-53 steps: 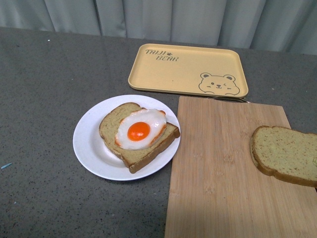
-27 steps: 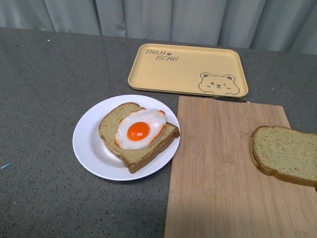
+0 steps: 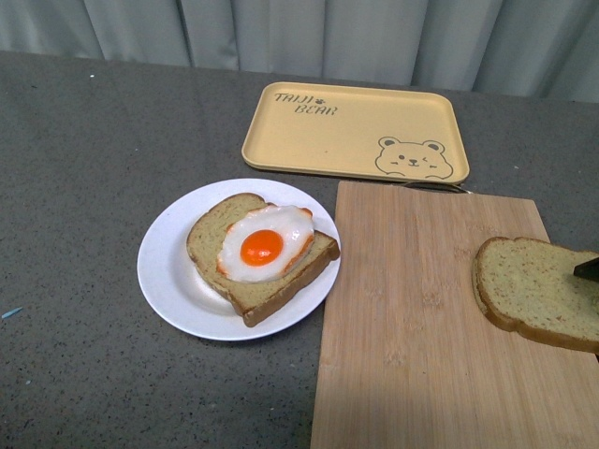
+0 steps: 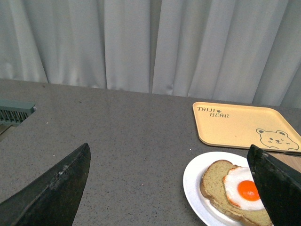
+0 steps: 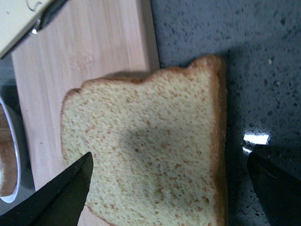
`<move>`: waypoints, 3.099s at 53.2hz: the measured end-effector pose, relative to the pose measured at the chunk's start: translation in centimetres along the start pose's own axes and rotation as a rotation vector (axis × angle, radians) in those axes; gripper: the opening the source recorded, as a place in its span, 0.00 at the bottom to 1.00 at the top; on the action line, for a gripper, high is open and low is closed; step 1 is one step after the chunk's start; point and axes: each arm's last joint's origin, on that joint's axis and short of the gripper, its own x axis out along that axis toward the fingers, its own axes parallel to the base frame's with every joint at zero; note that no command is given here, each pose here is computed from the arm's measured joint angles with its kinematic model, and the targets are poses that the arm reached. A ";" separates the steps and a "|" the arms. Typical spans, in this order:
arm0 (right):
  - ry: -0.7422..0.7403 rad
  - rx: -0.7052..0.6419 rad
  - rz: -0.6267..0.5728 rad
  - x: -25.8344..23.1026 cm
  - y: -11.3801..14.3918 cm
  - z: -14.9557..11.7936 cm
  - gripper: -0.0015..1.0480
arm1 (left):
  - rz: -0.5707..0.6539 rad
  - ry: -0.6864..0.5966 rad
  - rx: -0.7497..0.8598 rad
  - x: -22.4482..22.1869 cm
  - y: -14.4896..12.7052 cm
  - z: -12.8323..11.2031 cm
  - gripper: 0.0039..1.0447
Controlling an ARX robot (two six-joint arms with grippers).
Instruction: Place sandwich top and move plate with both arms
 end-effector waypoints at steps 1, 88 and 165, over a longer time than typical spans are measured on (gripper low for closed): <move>0.003 0.000 0.005 0.1 0.0 0.0 0.90 | 0.000 0.000 0.000 0.0 0.0 0.0 0.94; 0.172 -0.216 0.430 12.0 22.2 -3.0 0.02 | 0.000 0.000 0.000 0.0 0.0 0.0 0.94; -1.033 -0.692 -0.191 -8.8 12.5 -9.8 0.01 | 0.000 -0.001 0.000 0.0 0.0 0.0 0.94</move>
